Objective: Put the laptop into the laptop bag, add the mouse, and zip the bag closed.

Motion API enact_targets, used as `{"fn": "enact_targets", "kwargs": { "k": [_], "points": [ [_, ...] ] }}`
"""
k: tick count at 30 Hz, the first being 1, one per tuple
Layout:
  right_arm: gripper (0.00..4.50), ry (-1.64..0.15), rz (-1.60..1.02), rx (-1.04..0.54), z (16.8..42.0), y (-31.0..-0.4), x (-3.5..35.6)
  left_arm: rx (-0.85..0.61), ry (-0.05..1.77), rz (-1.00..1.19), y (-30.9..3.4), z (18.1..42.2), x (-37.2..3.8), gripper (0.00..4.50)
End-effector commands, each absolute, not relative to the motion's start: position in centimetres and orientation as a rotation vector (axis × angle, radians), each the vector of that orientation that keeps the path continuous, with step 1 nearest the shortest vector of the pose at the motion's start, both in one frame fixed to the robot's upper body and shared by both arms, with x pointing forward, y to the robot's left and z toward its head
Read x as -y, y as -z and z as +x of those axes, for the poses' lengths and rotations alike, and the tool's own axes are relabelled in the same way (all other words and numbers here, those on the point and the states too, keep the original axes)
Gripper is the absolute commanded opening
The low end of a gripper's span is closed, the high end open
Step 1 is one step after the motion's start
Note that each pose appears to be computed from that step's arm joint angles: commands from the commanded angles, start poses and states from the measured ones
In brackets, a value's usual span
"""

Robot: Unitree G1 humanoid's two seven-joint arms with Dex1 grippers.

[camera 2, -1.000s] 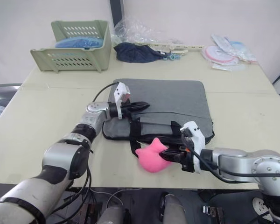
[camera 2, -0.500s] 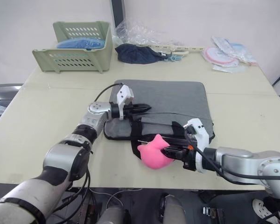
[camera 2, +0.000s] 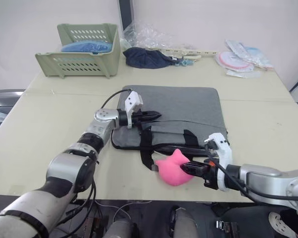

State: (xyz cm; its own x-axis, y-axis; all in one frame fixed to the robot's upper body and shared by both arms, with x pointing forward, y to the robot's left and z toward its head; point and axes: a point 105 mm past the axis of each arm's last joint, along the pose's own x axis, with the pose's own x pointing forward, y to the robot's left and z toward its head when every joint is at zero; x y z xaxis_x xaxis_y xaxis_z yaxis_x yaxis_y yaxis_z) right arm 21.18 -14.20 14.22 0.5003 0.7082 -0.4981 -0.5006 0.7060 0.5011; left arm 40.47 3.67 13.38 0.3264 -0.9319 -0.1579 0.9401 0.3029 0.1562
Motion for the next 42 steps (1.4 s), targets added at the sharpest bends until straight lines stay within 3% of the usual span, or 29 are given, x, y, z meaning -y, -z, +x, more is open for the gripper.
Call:
{"fn": "enact_targets", "kwargs": {
  "k": [1,13,24,42],
  "points": [
    [0.02,-0.752,0.296,-0.709,20.8,-15.1,14.6,-0.294,1.251,0.225,-6.9,38.6,-5.0,0.0],
    [0.02,-0.665,0.289,-0.747,19.9,-14.3,17.7,-0.295,1.256,0.22,-6.7,38.5,-4.9,0.0],
    [0.02,-0.506,0.321,-0.786,19.7,-12.3,23.1,-0.297,1.253,0.216,-6.6,38.5,-4.8,0.0],
    [0.02,-0.388,0.337,-0.825,18.4,-10.3,27.6,-0.301,1.253,0.221,-6.6,38.5,-4.8,0.0]
  ]
}}
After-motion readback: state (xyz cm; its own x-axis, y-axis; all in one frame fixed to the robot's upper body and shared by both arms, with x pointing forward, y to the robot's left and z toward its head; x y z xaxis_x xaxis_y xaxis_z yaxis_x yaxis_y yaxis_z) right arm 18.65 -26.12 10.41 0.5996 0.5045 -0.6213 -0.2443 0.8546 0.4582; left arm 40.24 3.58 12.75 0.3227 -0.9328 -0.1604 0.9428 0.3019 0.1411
